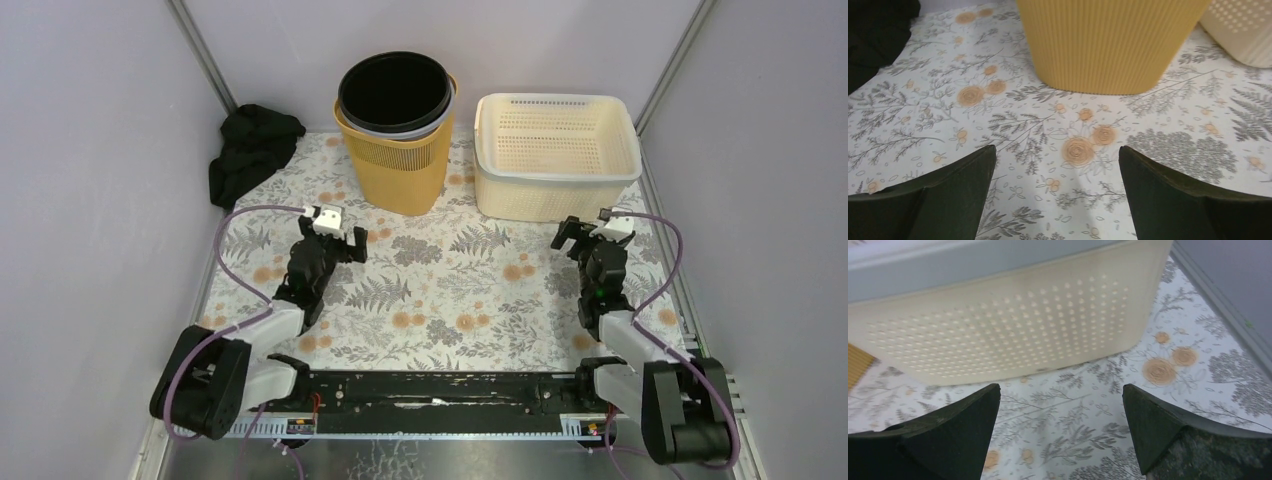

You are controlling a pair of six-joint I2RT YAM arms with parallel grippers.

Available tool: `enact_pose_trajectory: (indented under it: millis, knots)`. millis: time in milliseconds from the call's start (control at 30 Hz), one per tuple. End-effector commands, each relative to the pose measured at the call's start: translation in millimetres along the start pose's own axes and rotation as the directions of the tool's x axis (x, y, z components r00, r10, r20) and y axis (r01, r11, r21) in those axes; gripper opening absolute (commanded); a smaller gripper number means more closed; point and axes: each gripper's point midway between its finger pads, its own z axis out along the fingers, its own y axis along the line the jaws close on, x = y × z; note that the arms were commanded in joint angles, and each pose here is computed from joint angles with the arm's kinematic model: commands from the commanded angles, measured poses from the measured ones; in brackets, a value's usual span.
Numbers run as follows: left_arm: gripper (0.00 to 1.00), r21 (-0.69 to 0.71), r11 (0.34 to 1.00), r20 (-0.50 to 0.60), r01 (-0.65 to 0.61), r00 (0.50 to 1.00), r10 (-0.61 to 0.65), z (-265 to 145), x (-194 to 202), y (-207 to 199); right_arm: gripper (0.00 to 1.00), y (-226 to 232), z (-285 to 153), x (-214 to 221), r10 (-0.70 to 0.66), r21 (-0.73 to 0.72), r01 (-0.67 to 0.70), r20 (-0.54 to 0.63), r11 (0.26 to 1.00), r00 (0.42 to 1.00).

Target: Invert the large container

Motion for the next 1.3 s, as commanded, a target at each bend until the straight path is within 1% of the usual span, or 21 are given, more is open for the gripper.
enact_pose_trajectory:
  millis: [0, 100, 133, 167, 200, 300, 367, 433, 500, 567, 633, 733, 767, 833, 900, 933, 1000, 1067, 1167, 1200, 1267]
  knots:
    - [1.0, -0.03, 0.999, 0.036, -0.032, 0.999, 0.033, -4.8, -26.1, -4.4, 0.99, 32.5, -4.2, -38.0, 0.156, -0.115, -0.157, -0.013, 0.981, 0.988]
    - [1.0, 0.05, 0.998, 0.082, 0.028, 0.996, -0.032, -5.0, -56.5, -20.8, 0.99, 57.4, -12.9, -63.0, 0.222, -0.191, -0.24, -0.111, 0.952, 0.969]
    - [1.0, 0.084, 0.996, 0.078, 0.032, 0.996, -0.039, -5.8, -66.4, -28.5, 0.99, 64.2, -18.7, -71.4, 0.26, -0.189, -0.29, -0.171, 0.938, 0.95]
    - [1.0, 0.116, 0.993, 0.064, 0.031, 0.997, -0.038, -8.0, -73.7, -36.3, 0.99, 69.4, -30.0, -65.9, 0.293, -0.165, -0.346, -0.279, 0.924, 0.915]
    - [1.0, 0.152, 0.988, 0.082, 0.021, 0.996, -0.034, -11.9, -89.3, -44.7, 0.99, 78.3, -39.0, -72.8, 0.314, -0.174, -0.387, -0.338, 0.906, 0.887]
    - [1.0, 0.232, 0.973, 0.13, 0.005, 0.991, -0.036, -28.0, -131.3, -63.1, 0.99, 103.5, -68.9, -77.5, 0.318, -0.22, -0.478, -0.509, 0.851, 0.8]
    - [1.0, 0.273, 0.962, 0.15, 0.014, 0.987, -0.057, -40.9, -154.8, -70.8, 0.99, 114.5, -87.3, -78.1, 0.273, -0.275, -0.493, -0.571, 0.825, 0.775]
    - [1.0, 0.303, 0.952, 0.171, 0.046, 0.98, -0.102, -52.6, -180.6, -74.9, 0.99, 123.3, -103.5, -79.8, 0.228, -0.341, -0.502, -0.599, 0.795, 0.767]
    - [1.0, 0.3, 0.944, 0.181, 0.14, 0.963, -0.2, -61.2, -208.2, -73.1, 0.99, 125.7, -116.8, -83.1, 0.198, -0.377, -0.499, -0.608, 0.78, 0.769]
    - [1.0, 0.263, 0.926, 0.174, 0.27, 0.931, -0.32, -67.6, -234.5, -65.3, 0.99, 118.4, -121.8, -83.7, 0.221, -0.329, -0.498, -0.612, 0.802, 0.759]
    - [1.0, 0.217, 0.904, 0.123, 0.368, 0.908, -0.399, -72.0, -246.4, -59.5, 0.99, 113.5, -126.7, -84.6, 0.249, -0.278, -0.51, -0.626, 0.814, 0.739]
    - [1.0, 0.212, 0.896, 0.062, 0.39, 0.91, -0.411, -79.0, -258.3, -62.2, 0.99, 134.3, -138.6, -98.8, 0.2, -0.386, -0.552, -0.657, 0.739, 0.727]
    - [1.0, 0.228, 0.891, 0.046, 0.392, 0.91, -0.412, -81.9, -260.2, -65.6, 0.99, 138.3, -139.6, -102.0, 0.193, -0.398, -0.562, -0.666, 0.725, 0.72]
    - [1.0, 0.233, 0.878, 0.046, 0.418, 0.897, -0.439, -85.4, -264.2, -66.2, 0.99, 140.5, -136.7, -105.3, 0.184, -0.399, -0.563, -0.675, 0.724, 0.715]
    - [1.0, 0.138, 0.845, 0.015, 0.517, 0.852, -0.524, -83.9, -254.6, -55.3, 0.99, 139.1, -131.5, -106.8, 0.177, -0.391, -0.548, -0.672, 0.739, 0.719]
    - [1.0, 0.112, 0.831, 0.009, 0.546, 0.835, -0.55, -81.3, -251.9, -52.6, 0.99, 138.2, -129.1, -107.8, 0.172, -0.388, -0.539, -0.671, 0.748, 0.721]
    - [1.0, 0.12, 0.828, -0.042, 0.549, 0.836, -0.548, -77.8, -245.7, -57.9, 0.99, 134.2, -123.0, -110.7, 0.174, -0.363, -0.519, -0.666, 0.774, 0.726]
    - [1.0, 0.095, 0.827, -0.088, 0.554, 0.833, -0.547, -72.3, -238.7, -59.2, 0.99, 131.4, -115.0, -116.4, 0.183, -0.343, -0.503, -0.654, 0.794, 0.734]
    - [1.0, 0.079, 0.839, -0.129, 0.538, 0.84, -0.526, -64.1, -236.9, -58.2, 1.0, 132.1, -100.3, -130.6, 0.202, -0.33, -0.492, -0.629, 0.806, 0.751]
    - [1.0, 0.07, 0.842, -0.142, 0.534, 0.841, -0.522, -61.1, -235.4, -57.8, 0.99, 133.1, -94.1, -134.5, 0.205, -0.326, -0.489, -0.624, 0.809, 0.754]
    - [1.0, 0.049, 0.857, -0.171, 0.513, 0.85, -0.499, -55.9, -231.9, -55.7, 0.93, 134.1, -80.8, -143.9, 0.21, -0.317, -0.478, -0.61, 0.819, 0.764]
